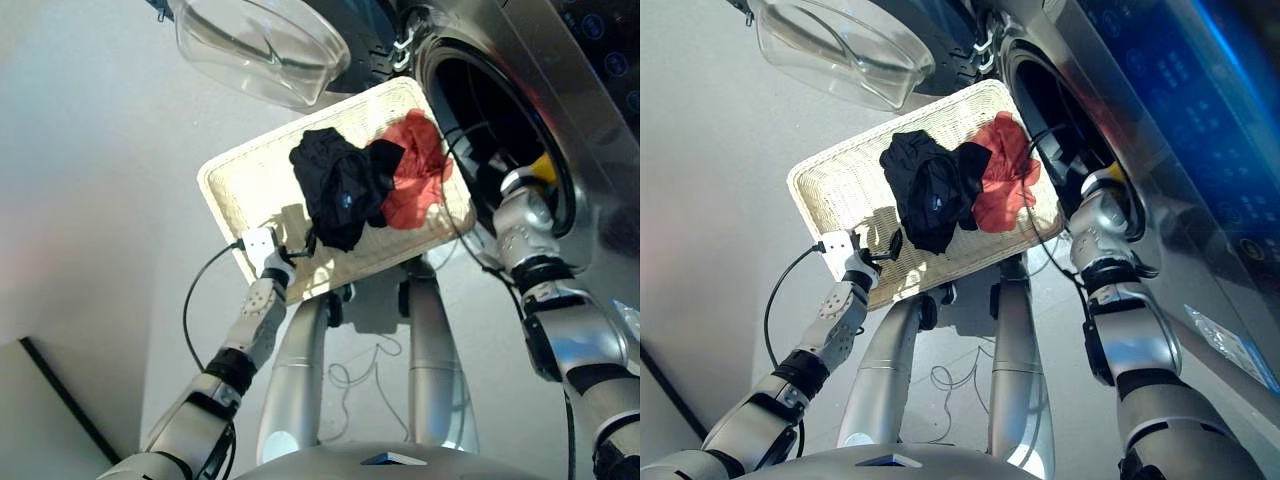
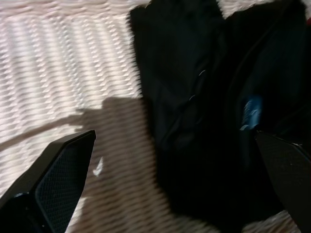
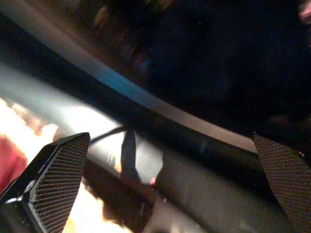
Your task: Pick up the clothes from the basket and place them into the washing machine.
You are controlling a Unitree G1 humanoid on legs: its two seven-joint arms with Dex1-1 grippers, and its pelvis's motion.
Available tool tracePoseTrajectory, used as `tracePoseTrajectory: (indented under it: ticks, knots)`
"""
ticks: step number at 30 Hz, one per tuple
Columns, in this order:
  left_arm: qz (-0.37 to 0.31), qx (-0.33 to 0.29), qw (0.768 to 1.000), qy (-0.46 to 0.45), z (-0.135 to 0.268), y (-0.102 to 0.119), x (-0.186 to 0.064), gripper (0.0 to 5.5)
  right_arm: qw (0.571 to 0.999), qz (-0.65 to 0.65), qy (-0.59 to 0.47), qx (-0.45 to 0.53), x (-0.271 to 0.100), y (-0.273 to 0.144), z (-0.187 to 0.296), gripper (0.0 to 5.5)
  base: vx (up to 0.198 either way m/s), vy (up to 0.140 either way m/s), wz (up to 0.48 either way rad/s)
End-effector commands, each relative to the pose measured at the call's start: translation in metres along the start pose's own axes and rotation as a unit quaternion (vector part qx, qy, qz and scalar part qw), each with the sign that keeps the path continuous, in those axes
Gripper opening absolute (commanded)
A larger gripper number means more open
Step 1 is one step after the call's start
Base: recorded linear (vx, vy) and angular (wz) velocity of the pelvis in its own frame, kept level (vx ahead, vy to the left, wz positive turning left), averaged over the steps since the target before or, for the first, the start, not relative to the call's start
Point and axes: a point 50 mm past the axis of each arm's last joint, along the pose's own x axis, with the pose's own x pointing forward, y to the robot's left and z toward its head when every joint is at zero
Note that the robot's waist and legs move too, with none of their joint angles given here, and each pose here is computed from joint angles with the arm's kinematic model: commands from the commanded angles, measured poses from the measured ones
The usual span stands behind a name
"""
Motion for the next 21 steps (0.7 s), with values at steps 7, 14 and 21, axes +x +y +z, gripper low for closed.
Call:
tracePoseTrajectory:
  ticks: [7, 14, 21]
  knots:
    - [-0.013, 0.043, 0.999, -0.014, 0.011, -0.014, 0.02, 5.5, 0.948, 0.225, -0.043, -0.221, -0.02, 0.067, -0.004, 5.5, 0.0, 0.0, 0.0]
    - [-0.011, 0.117, 0.993, -0.006, 0.018, -0.023, 0.039, 5.5, 0.928, 0.275, -0.09, -0.235, -0.035, 0.096, 0.0, 5.5, 0.0, 0.0, 0.0]
    - [0.014, 0.165, 0.986, 0.002, 0.028, -0.014, 0.05, 5.5, 0.921, 0.306, -0.143, -0.196, -0.05, 0.118, 0.015, 5.5, 0.0, 0.0, 0.0]
